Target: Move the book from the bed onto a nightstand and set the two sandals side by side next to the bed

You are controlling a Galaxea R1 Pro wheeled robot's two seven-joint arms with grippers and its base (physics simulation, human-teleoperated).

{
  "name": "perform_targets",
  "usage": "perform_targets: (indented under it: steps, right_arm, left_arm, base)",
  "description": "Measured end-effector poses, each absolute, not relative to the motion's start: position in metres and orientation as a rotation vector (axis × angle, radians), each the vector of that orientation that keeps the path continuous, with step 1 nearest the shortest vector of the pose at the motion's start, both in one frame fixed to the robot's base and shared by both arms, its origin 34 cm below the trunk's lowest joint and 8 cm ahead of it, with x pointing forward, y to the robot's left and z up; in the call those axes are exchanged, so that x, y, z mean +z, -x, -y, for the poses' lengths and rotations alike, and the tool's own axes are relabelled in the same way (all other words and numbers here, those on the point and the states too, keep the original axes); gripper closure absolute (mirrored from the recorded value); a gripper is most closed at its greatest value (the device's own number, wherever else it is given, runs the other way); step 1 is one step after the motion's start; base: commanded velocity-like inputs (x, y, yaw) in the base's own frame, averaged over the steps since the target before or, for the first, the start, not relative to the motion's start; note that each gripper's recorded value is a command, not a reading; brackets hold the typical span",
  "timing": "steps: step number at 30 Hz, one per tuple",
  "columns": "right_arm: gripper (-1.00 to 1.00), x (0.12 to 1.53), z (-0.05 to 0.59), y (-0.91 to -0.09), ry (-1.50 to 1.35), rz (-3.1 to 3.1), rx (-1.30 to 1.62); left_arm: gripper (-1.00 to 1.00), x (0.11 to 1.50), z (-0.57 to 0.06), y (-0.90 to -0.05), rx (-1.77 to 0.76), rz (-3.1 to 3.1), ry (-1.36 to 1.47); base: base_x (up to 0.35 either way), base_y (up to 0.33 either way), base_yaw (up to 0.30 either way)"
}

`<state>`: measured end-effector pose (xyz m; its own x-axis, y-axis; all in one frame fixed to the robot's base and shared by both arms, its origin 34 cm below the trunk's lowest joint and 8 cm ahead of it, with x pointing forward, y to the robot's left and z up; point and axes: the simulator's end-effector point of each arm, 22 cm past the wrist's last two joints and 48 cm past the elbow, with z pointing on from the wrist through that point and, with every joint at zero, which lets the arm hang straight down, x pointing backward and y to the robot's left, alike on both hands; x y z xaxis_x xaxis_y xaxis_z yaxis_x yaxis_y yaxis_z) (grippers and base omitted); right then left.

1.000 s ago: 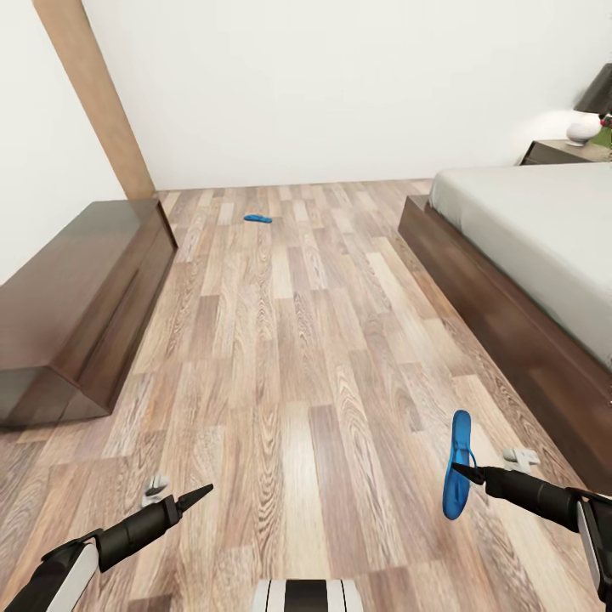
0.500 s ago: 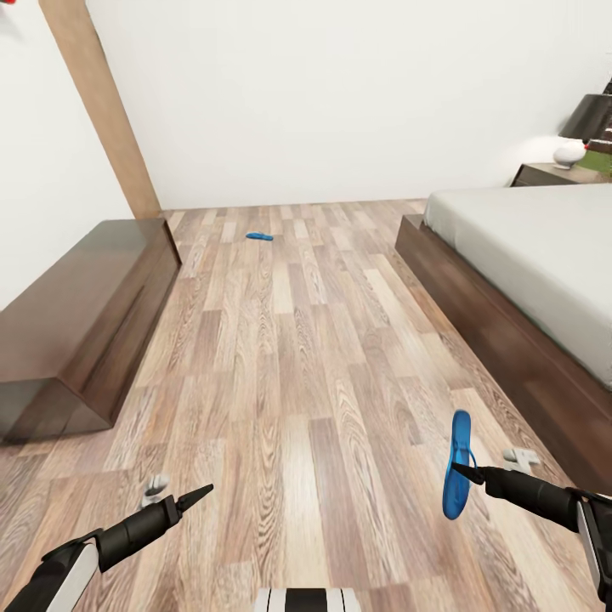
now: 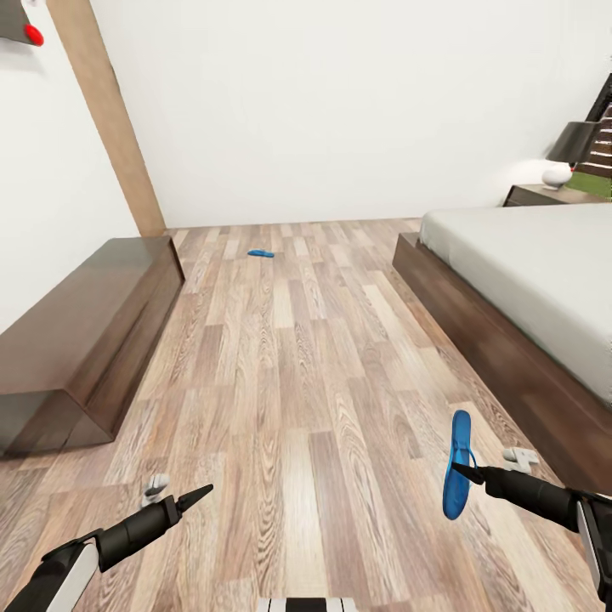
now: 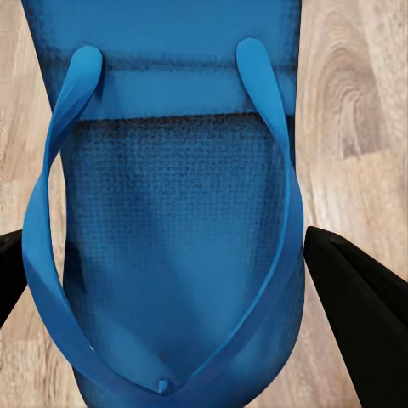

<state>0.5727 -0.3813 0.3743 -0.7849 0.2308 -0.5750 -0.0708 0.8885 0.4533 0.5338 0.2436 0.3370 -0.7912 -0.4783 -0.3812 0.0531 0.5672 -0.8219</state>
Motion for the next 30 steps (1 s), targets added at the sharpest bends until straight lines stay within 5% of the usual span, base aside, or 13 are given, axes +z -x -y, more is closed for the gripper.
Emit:
perform_targets:
  steps: [30]
  right_arm:
    - [1.00, 0.438, 0.381, -0.585, -0.073, -2.283, 0.599]
  left_arm:
    - [-1.00, 0.396, -0.244, -0.550, -1.177, -2.115, 0.259]
  base:
    - [0.000, 0.000, 0.000]
